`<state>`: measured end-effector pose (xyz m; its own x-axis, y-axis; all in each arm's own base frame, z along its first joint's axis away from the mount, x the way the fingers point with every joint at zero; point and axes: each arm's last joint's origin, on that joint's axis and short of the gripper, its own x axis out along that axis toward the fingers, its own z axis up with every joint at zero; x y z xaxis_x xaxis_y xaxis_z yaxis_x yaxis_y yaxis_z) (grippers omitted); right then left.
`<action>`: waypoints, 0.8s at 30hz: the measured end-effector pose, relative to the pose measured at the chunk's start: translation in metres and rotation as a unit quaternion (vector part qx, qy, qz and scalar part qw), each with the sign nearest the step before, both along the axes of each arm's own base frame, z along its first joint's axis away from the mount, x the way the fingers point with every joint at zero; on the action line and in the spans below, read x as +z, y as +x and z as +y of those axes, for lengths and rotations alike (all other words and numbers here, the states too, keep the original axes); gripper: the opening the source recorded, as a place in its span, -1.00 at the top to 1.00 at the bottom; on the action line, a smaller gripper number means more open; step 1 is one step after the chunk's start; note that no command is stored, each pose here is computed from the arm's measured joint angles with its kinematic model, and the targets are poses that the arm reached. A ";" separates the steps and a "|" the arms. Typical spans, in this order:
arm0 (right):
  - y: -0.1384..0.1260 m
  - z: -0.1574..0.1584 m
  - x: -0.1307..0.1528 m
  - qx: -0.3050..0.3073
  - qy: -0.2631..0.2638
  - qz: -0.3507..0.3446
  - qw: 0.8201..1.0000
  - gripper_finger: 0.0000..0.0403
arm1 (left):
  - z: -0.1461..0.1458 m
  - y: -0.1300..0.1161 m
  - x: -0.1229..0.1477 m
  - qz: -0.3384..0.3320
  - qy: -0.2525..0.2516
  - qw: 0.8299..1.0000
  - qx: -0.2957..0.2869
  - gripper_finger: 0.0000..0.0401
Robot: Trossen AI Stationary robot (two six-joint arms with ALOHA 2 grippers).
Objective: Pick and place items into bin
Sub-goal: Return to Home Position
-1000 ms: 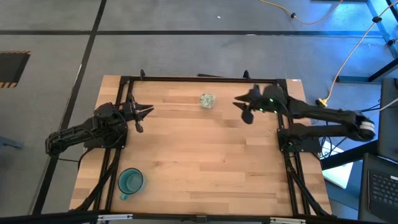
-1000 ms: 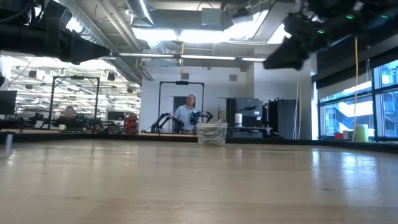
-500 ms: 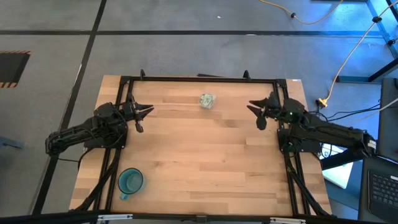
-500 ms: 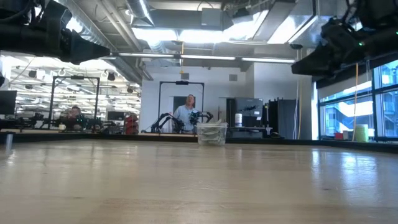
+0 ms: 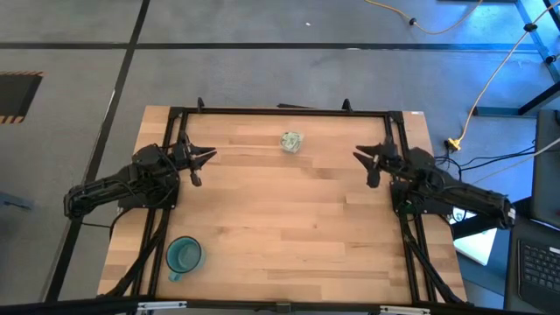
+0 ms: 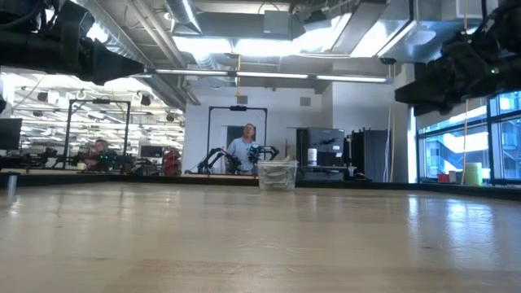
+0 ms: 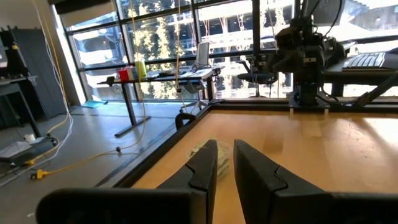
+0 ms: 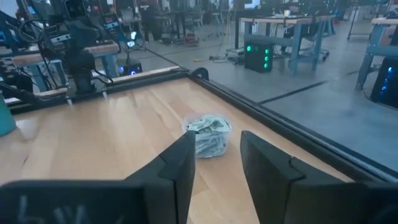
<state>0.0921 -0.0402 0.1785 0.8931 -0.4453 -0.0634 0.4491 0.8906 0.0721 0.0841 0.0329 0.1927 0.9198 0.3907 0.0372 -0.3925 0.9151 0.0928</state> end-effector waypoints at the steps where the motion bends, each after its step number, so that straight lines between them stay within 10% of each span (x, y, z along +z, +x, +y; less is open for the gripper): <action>1: -0.001 0.000 -0.002 0.000 -0.001 -0.003 1.000 0.35 | 0.000 0.000 0.000 -0.001 -0.002 1.000 0.000 0.77; 24: -0.005 0.001 -0.007 -0.016 -0.025 -0.015 0.999 0.35 | 0.002 0.005 -0.017 -0.014 -0.048 0.999 0.000 0.76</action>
<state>0.0876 -0.0393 0.1710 0.8799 -0.4750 -0.0140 0.4751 0.8789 0.0421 0.0888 0.0348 0.1754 0.9190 0.3934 0.0253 -0.3934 0.9193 -0.0066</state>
